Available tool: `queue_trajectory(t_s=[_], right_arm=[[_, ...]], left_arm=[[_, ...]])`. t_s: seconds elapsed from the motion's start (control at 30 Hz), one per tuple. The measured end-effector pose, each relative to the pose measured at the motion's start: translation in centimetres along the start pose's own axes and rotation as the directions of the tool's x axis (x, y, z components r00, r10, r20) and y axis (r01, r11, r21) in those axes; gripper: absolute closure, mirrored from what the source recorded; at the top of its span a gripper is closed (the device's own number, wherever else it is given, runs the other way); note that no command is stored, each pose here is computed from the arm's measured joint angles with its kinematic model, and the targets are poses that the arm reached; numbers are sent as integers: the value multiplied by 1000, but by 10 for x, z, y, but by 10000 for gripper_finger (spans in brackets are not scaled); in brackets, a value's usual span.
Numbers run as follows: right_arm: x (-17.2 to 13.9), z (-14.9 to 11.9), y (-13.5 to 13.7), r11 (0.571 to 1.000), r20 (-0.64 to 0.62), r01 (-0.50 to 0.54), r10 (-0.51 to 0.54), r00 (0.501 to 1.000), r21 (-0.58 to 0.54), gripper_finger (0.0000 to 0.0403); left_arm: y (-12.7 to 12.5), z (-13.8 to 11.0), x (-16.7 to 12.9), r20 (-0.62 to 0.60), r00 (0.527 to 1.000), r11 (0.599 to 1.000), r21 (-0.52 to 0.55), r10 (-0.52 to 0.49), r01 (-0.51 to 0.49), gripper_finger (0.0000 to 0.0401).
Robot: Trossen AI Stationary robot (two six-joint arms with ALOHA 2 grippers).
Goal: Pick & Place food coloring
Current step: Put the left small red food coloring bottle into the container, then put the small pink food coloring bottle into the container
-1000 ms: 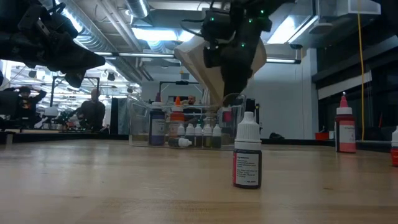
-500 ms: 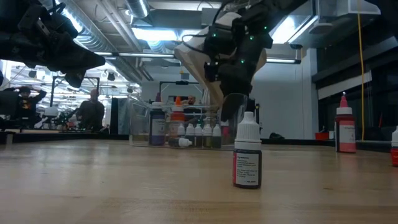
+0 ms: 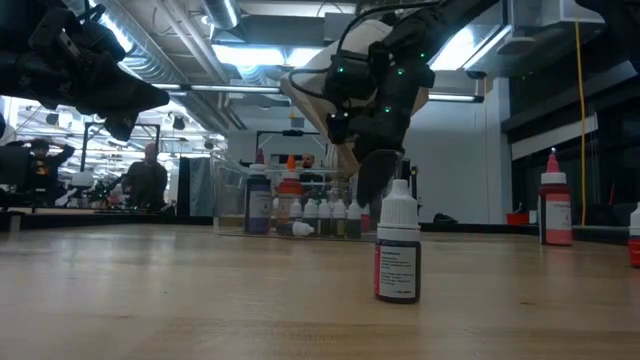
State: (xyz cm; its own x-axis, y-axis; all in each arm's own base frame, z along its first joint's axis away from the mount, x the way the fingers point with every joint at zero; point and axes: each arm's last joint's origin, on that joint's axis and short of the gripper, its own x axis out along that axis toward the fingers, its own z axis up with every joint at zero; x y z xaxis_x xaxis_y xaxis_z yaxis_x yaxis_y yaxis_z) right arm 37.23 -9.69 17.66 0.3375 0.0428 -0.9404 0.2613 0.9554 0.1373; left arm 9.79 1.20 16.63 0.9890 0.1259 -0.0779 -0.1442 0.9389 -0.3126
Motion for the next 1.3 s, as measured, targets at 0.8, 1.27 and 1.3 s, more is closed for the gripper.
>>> queue_trajectory(t_s=[0.8, 1.27, 1.3], right_arm=[[-35, 26, 16, 999, 20, 23, -22, 1000, -30, 259], [-141, 17, 107, 969, 85, 164, -151, 985, -186, 258], [-146, 13, 115, 966, 104, 173, -155, 982, -194, 258]], left_arm=[[0, 0, 0, 0, 1000, 1000, 0, 0, 0, 386], [0, 0, 0, 0, 1000, 1000, 0, 0, 0, 386], [0, 0, 0, 0, 1000, 1000, 0, 0, 0, 386]])
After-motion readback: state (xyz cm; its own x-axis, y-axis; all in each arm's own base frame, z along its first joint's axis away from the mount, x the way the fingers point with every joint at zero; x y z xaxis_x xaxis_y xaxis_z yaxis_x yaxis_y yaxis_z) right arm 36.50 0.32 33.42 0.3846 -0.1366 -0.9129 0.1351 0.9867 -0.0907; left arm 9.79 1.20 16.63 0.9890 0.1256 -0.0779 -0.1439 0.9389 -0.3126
